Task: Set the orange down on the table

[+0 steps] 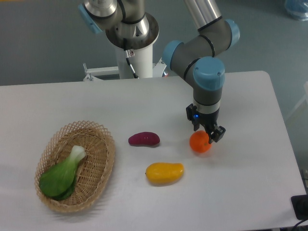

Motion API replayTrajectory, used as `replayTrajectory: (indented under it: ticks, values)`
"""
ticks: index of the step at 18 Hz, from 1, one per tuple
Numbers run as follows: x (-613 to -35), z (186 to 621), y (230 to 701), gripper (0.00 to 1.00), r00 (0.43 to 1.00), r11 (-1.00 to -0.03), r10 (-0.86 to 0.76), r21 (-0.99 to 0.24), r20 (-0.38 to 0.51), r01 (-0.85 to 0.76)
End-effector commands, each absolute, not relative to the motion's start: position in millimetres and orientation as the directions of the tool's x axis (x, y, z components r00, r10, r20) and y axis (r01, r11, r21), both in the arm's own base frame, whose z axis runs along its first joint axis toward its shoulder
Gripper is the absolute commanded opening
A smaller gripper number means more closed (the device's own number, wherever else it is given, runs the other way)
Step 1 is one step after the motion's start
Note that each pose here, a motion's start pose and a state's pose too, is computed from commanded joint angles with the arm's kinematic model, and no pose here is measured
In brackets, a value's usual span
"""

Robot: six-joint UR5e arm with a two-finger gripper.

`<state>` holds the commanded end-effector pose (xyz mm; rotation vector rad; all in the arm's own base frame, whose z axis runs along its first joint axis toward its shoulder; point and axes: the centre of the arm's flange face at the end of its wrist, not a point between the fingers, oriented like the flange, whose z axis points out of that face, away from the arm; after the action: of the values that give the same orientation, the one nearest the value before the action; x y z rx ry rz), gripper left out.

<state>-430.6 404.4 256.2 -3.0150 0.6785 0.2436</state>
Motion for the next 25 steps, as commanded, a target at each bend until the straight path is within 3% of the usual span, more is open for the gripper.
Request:
replayTrajectory:
  ticks: [5, 8, 14, 18, 21, 25]
  values:
    - [-441, 274, 400, 1.00, 0.894, -0.910, -0.403, -0.022, -0.198, -0.415]
    - [-451, 288, 395, 1.00, 0.938, -0.916, -0.288, -0.229, -0.192, -0.329]
    - [-504, 341, 399, 1.00, 0.919, -0.921, -0.238, -0.229, -0.314, -0.316]
    - [-522, 336, 403, 1.00, 0.942, -0.933, -0.245, -0.208, -0.229, -0.293]
    - [-539, 335, 416, 1.00, 0.949, -0.951, -0.280, -0.090, -0.146, -0.295]
    - [-542, 335, 417, 1.00, 0.951, -0.953, -0.291, -0.061, -0.110, -0.298]
